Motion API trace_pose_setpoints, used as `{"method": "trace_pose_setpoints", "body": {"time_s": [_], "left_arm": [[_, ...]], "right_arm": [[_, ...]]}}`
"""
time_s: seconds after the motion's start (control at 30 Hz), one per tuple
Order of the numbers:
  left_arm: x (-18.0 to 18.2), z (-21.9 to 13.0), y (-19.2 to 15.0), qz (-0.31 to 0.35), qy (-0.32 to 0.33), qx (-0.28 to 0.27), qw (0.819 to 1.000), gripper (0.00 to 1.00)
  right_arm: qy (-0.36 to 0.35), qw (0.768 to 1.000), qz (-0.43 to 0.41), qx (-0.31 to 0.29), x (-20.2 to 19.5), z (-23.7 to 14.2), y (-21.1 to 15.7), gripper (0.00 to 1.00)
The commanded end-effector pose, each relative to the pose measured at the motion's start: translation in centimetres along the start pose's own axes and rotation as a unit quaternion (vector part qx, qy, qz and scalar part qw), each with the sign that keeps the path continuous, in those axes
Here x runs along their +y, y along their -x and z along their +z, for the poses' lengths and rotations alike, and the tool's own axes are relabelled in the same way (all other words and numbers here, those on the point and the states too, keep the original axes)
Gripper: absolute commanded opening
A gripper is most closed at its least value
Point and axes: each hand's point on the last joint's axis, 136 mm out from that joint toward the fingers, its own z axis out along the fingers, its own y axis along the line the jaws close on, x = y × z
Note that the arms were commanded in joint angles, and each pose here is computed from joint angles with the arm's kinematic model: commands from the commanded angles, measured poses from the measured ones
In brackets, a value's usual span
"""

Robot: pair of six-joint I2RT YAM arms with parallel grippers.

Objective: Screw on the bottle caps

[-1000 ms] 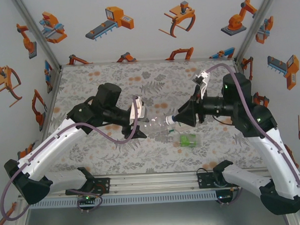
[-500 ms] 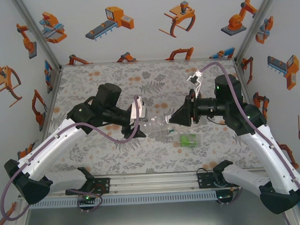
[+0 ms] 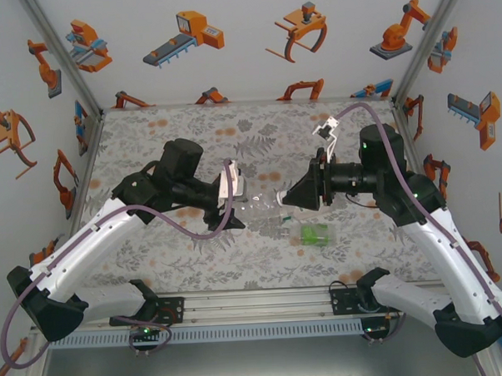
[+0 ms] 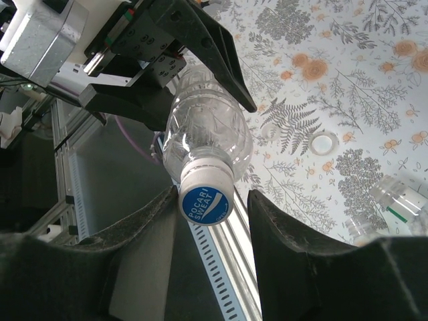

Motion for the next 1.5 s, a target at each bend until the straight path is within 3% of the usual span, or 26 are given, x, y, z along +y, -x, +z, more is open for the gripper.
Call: {"method": "trace_pose_setpoints", "body": {"time_s": [0.0,0.17,0.3,0.47,0.53,0.63,0.8,1.03,1.47], "left_arm": [[0.1,-0.3,1.4,0.01,-0.002,-0.02,1.0,0.0],[0.1,-0.2,1.4,0.007,-0.001,-0.02,1.0,0.0],[0.1,-0.3,1.5,0.009,-0.002,-0.022,1.0,0.0],[0.1,-0.5,1.9,0.013,0.0,-0.026,1.0,0.0],[-0.1,-0.6,2.2,0.015,-0.007,-0.032,0.999,0.0],[-0.7,-0.9,3.1,0.018,-0.022,-0.049,0.998,0.0],[-2.4,-2.1,5.2,0.023,-0.061,-0.092,0.994,0.0],[-5.0,-3.8,7.9,0.006,-0.134,-0.149,0.98,0.0],[-4.1,-3.8,7.6,0.0,-0.097,-0.134,0.986,0.0]], "right_arm": [[0.013,1.0,0.003,0.001,0.4,0.1,0.0,0.45],[0.016,1.0,0.006,0.005,0.3,0.2,-0.1,0.42],[0.017,1.0,0.004,0.003,0.4,0.2,0.0,0.34],[0.028,0.999,-0.031,-0.004,1.3,-0.2,0.8,0.07],[0.034,0.997,-0.073,-0.013,2.2,-0.7,1.2,0.0],[0.049,0.985,-0.166,-0.028,3.9,-1.9,1.7,0.0],[0.102,0.937,-0.326,-0.072,8.4,-4.2,2.6,0.0],[0.16,0.879,-0.438,-0.098,12.3,-6.4,2.5,0.0],[0.154,0.901,-0.391,-0.102,11.9,-6.1,3.1,0.0]]}}
